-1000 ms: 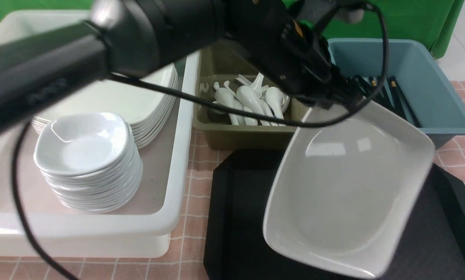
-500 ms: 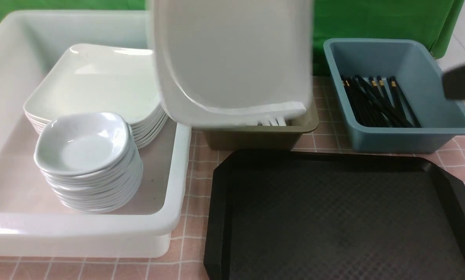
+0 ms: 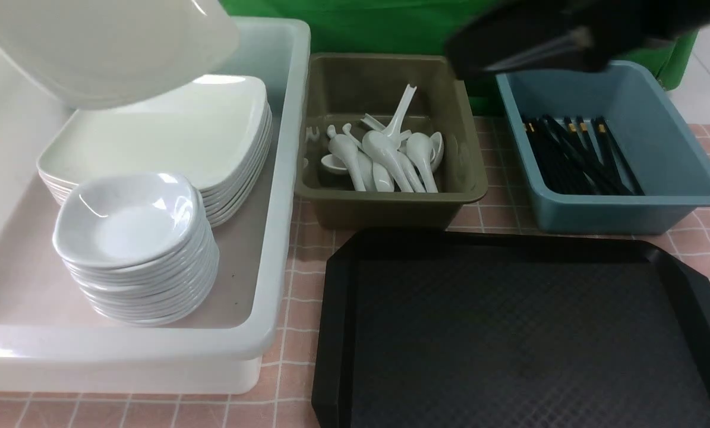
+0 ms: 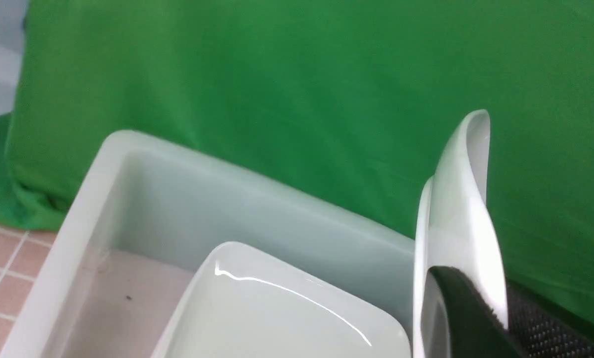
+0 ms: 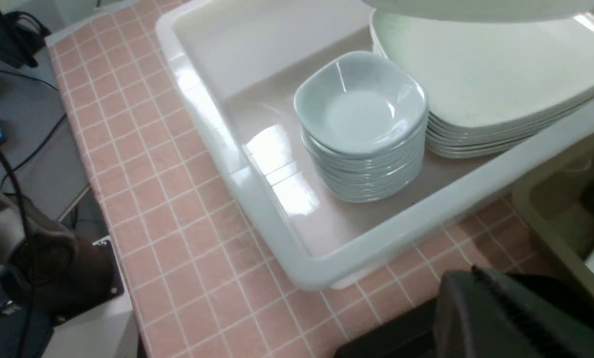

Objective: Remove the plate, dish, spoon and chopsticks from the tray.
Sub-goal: Use the left arm to put the plate into the large storage box on the left

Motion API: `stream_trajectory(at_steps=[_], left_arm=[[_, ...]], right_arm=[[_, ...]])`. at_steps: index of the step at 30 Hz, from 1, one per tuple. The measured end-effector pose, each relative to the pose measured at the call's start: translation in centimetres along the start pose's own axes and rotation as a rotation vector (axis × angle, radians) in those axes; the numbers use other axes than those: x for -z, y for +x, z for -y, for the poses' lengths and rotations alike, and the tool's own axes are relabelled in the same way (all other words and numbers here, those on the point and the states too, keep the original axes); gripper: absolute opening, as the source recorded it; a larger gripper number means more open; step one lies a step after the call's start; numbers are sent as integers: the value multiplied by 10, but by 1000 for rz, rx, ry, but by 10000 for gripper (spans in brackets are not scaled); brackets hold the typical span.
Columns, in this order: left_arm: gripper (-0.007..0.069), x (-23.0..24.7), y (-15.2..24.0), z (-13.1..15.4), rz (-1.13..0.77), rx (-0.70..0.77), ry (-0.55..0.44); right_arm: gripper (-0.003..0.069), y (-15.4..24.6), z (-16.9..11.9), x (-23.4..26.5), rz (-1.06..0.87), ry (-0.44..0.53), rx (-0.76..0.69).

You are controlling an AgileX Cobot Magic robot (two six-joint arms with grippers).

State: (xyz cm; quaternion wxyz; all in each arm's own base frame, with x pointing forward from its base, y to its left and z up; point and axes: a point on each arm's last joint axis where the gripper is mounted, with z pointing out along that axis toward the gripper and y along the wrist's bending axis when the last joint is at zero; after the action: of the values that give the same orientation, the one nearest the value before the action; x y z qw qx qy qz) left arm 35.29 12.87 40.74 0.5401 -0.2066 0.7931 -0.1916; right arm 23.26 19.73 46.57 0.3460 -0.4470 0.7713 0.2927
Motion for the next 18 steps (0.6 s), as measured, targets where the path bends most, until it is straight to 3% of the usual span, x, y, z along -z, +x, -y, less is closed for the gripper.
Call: stream_trajectory(at_steps=[6,12,18], left_arm=[[18,-28,49,-41,36,204,-59],[20,-48,74,-46,80,276,-106],[20,-73,95,-44,29,261,-134]], right_arm=[[30,-8,-5,-12,-3,-27,4],[30,-10,-4,-12,8,-12,-15],[30,-10,-4,-12,8,-10,-34]])
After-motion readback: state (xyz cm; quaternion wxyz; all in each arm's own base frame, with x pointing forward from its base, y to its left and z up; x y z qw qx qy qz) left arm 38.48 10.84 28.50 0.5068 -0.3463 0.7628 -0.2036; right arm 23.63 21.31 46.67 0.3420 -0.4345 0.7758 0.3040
